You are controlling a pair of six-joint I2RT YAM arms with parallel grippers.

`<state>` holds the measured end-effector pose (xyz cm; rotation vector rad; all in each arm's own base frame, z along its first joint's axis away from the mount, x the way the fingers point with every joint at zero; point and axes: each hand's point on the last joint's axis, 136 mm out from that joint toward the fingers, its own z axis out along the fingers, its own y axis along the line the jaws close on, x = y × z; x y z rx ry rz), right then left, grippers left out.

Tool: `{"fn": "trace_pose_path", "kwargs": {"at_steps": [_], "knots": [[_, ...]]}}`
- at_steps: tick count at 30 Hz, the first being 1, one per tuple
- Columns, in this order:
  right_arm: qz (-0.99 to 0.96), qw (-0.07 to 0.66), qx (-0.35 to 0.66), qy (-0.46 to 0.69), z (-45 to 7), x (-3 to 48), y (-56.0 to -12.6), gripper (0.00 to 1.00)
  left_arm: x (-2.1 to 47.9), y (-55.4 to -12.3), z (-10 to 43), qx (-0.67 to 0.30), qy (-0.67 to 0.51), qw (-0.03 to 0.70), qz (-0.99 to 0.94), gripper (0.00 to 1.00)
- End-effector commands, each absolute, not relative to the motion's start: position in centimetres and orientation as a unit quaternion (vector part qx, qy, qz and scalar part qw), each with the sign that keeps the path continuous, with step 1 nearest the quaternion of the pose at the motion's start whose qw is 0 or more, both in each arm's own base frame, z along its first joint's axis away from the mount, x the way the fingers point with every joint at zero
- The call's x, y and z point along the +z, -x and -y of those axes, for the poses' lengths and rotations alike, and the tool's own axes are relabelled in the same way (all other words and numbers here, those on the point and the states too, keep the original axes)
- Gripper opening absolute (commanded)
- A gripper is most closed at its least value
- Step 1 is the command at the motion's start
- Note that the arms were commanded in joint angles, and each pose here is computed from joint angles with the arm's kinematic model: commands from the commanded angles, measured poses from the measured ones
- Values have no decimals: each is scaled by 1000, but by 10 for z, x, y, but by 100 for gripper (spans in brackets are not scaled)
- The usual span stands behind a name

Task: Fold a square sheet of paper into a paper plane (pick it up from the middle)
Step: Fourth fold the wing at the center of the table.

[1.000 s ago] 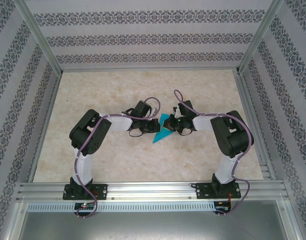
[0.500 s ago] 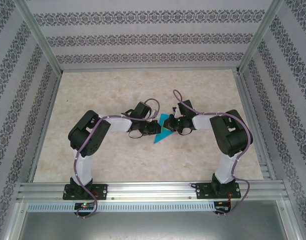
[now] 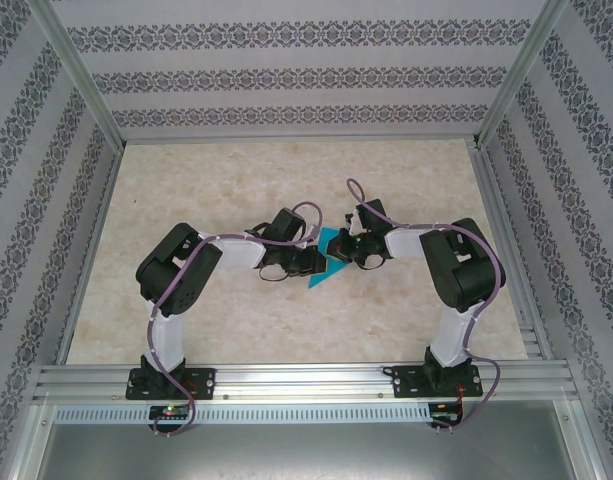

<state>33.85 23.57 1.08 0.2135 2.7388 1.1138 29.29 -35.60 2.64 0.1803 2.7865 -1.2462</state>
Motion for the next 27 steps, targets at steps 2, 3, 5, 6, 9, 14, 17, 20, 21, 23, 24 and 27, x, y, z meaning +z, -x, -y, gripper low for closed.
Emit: {"fn": "trace_pose_path", "kwargs": {"at_steps": [2,3,5,6,9,14,17,20,21,23,24,27], "knots": [[-952,36,285,-104,-207,-44,-311,2,16,-270,352,-393,-58,13,-918,14],[-953,34,284,-104,-207,-45,-311,2,15,-269,350,-391,-57,13,-919,14],[-953,33,283,-104,-207,-45,-310,2,14,-267,348,-390,-54,11,-919,13],[-954,33,281,-104,-206,-46,-310,2,13,-265,348,-390,-53,11,-919,13],[-954,32,279,-105,-205,-46,-310,2,11,-260,345,-385,-52,8,-922,12],[-955,29,276,-107,-203,-48,-309,2,7,-245,339,-377,-53,-1,-925,8],[-955,28,275,-109,-202,-48,-309,2,5,-235,334,-371,-55,-7,-927,5],[-955,26,273,-110,-201,-49,-307,2,3,-225,329,-363,-58,-11,-930,3],[-955,26,273,-110,-201,-49,-307,2,2,-223,327,-362,-59,-11,-930,3],[-955,26,273,-110,-201,-49,-307,2,0,-218,323,-355,-59,-14,-933,2],[-955,26,273,-111,-200,-50,-308,2,-1,-217,322,-353,-59,-15,-934,2],[-956,24,271,-112,-199,-51,-306,2,-3,-213,315,-339,-60,-17,-939,1]]}}
